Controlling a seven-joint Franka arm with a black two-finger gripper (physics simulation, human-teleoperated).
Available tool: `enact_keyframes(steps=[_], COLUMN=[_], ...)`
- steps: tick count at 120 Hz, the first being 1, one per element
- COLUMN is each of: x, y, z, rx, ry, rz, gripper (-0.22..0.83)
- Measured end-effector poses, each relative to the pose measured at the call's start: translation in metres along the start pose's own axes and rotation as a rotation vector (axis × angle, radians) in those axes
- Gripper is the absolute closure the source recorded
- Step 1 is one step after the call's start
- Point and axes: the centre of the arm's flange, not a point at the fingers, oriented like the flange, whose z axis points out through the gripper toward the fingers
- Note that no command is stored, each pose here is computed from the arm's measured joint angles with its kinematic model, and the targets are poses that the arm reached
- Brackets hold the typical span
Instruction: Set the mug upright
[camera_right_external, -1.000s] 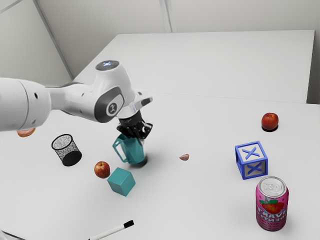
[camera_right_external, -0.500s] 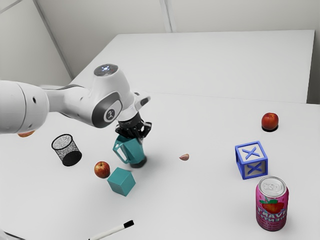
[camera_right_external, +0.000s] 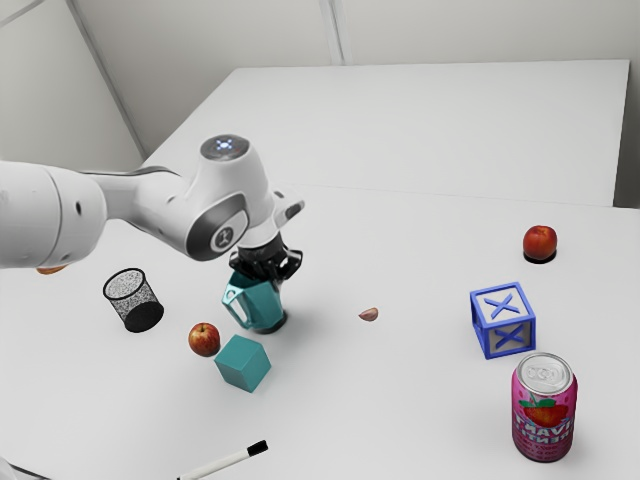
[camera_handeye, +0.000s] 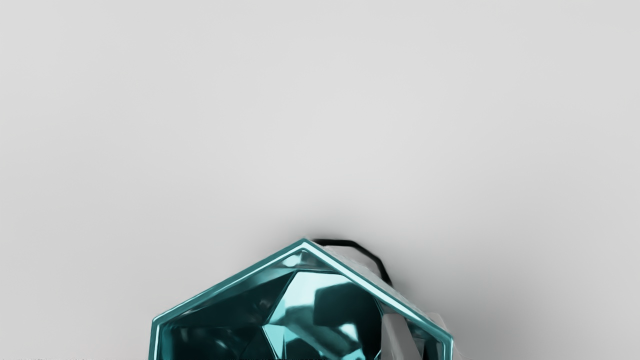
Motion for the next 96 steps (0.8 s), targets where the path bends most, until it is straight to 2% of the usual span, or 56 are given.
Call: enact_keyframes(steps=[42,69,81,96], x=[-0.004,-0.003,0.0,0.004], y=[0.001,0.001,-0.002,-0.004], z=[0.013,0.013,0.012,0.008], rx=[0.025,0.025,0.026,0.023], ry=[-0.018,-0.02,-0.019,-0.018], rz=[-0.023,-0.031,-0.038,-0.041], gripper=[0.77,0.32,0.2,0.11])
